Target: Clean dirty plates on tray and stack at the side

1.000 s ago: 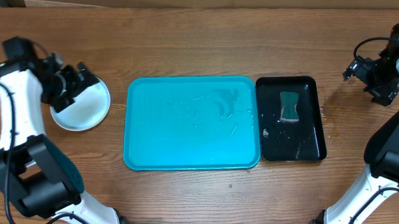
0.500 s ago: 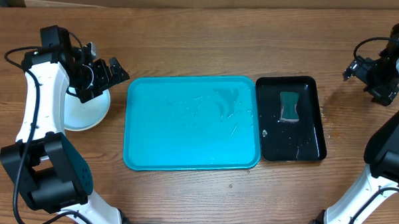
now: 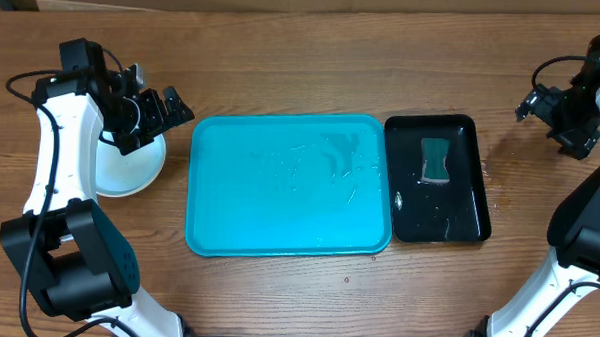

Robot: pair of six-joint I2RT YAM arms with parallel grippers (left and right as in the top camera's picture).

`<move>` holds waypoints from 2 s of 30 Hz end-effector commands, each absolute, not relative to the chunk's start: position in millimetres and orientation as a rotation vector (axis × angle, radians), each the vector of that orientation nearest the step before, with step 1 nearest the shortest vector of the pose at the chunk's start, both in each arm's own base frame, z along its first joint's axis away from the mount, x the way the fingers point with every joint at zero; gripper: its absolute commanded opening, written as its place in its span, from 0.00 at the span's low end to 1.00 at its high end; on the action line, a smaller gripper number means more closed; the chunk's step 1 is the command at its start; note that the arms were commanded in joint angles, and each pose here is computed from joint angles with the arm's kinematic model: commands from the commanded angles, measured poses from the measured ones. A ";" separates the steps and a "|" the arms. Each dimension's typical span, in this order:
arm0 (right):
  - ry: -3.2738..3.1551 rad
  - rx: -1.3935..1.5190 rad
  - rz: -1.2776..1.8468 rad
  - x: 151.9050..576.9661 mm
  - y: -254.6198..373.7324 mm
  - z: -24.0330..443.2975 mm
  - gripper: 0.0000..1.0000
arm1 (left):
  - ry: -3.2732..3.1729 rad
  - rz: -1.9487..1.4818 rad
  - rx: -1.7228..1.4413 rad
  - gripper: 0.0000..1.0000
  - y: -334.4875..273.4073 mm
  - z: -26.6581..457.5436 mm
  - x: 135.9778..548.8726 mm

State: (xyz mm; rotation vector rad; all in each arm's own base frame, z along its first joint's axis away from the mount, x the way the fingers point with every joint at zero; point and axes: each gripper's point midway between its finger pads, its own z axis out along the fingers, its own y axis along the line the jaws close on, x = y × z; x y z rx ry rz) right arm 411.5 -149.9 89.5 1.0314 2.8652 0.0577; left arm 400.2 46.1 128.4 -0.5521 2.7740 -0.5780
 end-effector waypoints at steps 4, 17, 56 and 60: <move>2.817 1.020 0.056 417.0 -152.1 106.9 1.00 | 2.761 -0.590 -0.508 1.00 43.8 133.0 403.2; 2.817 1.018 0.057 417.2 -151.5 106.9 1.00 | 2.761 -0.590 -0.509 1.00 44.2 133.0 403.1; 1.629 0.060 0.304 198.7 33.2 484.9 1.00 | 2.761 -0.590 -0.508 1.00 43.8 133.0 403.2; 1.536 0.079 0.297 191.8 26.9 453.2 1.00 | 2.761 -0.590 -0.508 1.00 43.8 133.0 403.2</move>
